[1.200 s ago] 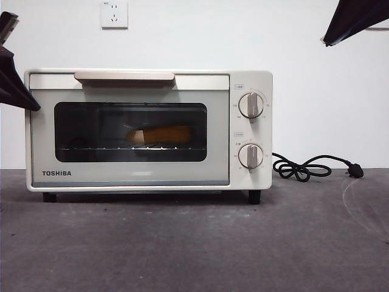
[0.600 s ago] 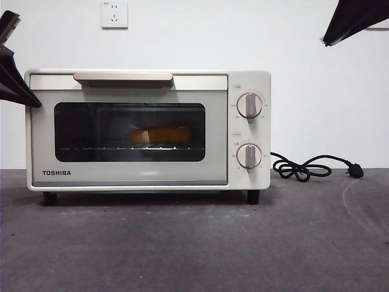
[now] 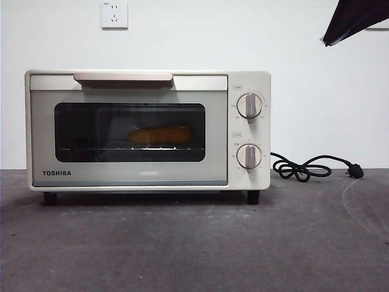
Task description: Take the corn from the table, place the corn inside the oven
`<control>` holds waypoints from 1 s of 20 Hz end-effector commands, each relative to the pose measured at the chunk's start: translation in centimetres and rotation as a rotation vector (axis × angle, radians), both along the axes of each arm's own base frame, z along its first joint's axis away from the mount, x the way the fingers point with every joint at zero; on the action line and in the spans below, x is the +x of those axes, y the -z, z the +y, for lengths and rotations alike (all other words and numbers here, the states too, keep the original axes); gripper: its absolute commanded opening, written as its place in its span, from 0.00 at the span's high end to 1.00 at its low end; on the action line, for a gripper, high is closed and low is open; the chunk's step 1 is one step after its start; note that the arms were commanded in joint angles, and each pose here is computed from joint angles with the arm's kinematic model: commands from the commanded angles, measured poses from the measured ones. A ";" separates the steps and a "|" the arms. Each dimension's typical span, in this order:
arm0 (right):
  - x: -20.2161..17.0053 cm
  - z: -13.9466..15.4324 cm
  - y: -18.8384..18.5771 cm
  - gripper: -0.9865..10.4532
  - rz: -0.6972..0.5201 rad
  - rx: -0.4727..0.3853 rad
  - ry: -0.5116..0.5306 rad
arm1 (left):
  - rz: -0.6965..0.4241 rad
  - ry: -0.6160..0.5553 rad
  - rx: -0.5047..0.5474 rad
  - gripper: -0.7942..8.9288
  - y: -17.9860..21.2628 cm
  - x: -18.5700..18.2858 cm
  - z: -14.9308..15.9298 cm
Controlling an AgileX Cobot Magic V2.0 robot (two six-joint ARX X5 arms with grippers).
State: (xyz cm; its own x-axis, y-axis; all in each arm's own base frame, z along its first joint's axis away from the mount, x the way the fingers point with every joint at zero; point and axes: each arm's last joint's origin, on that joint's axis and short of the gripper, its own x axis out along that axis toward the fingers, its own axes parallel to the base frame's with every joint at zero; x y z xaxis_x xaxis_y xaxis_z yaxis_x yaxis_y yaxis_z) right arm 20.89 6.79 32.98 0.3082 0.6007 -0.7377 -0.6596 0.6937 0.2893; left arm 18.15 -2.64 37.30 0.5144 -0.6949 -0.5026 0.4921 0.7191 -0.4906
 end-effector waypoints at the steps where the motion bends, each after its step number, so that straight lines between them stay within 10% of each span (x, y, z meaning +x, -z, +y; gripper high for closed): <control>1: 0.1 0.1 0.0 0.92 -0.003 0.011 -0.012 | -0.060 0.000 0.053 0.93 -1.1 -2.8 -1.2; 8: 0.1 0.2 -0.1 0.92 0.006 0.061 -0.043 | -0.022 -0.186 0.342 0.93 -0.8 -7.5 -2.0; 20: 0.4 0.1 -0.2 0.92 -0.045 0.018 -0.012 | -0.018 -0.171 0.323 0.92 -0.8 -6.6 -2.7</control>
